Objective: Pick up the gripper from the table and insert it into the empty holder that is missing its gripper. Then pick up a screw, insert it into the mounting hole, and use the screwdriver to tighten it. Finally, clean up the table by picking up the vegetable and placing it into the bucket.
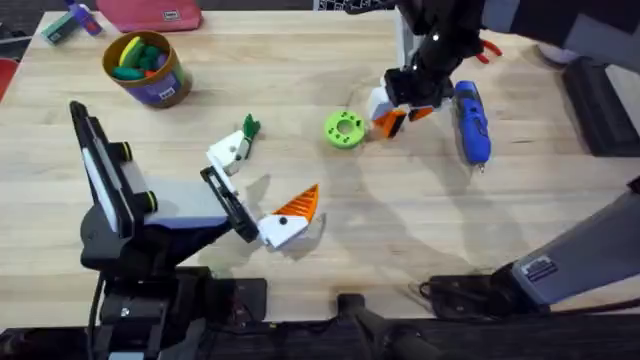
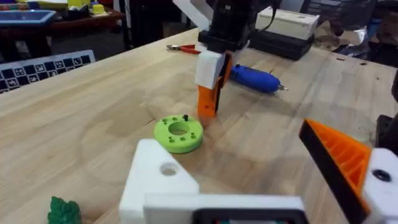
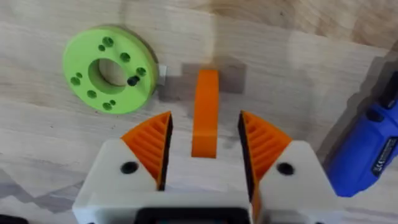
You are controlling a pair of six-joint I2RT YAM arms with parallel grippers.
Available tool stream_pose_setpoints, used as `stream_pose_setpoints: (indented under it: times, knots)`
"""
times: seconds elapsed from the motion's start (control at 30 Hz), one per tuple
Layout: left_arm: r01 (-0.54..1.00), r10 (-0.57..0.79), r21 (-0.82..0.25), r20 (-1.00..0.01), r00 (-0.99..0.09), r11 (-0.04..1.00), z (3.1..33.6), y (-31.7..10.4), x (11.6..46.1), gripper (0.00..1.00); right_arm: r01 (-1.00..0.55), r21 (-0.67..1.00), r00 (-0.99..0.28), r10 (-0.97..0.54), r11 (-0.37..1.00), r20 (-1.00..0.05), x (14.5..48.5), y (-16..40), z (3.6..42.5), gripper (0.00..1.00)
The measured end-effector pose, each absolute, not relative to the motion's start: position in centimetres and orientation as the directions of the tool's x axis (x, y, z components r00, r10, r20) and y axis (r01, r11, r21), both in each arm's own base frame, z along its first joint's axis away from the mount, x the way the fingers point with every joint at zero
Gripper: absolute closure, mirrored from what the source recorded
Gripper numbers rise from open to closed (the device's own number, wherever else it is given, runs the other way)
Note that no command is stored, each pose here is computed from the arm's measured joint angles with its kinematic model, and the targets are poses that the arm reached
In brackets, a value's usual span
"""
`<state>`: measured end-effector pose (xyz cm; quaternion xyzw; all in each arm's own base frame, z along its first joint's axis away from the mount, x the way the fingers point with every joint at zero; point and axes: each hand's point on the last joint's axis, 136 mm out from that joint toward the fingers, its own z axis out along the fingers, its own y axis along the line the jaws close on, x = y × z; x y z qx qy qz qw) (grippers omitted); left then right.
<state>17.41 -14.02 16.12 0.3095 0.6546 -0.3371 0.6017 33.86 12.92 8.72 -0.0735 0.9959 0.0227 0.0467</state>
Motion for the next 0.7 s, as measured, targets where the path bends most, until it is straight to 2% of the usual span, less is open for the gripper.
stream_pose_setpoints:
  times: [0.1,0.23,0.43,0.7]
  knots:
    - [0.811,-0.001,-0.069,-0.996,-0.085,0.581,16.10,-14.02,17.41,0.015,-0.149,0.038,-0.985,-0.144,0.988,-0.096,33.86,12.92,8.72,0.458]
    - [0.811,0.000,-0.069,-0.996,-0.085,0.581,16.11,-14.02,17.41,0.015,-0.148,0.038,-0.985,-0.144,0.988,-0.097,33.86,12.92,8.72,0.629]
    - [0.811,-0.001,-0.070,-0.996,-0.085,0.581,16.10,-14.02,17.41,0.016,-0.147,0.033,-0.985,-0.143,0.989,-0.101,33.98,12.85,8.74,0.981]
    - [0.811,-0.001,-0.069,-0.996,-0.085,0.581,16.12,-14.02,17.41,0.015,-0.148,0.032,-0.985,-0.144,0.989,-0.100,33.95,12.82,8.77,0.986]
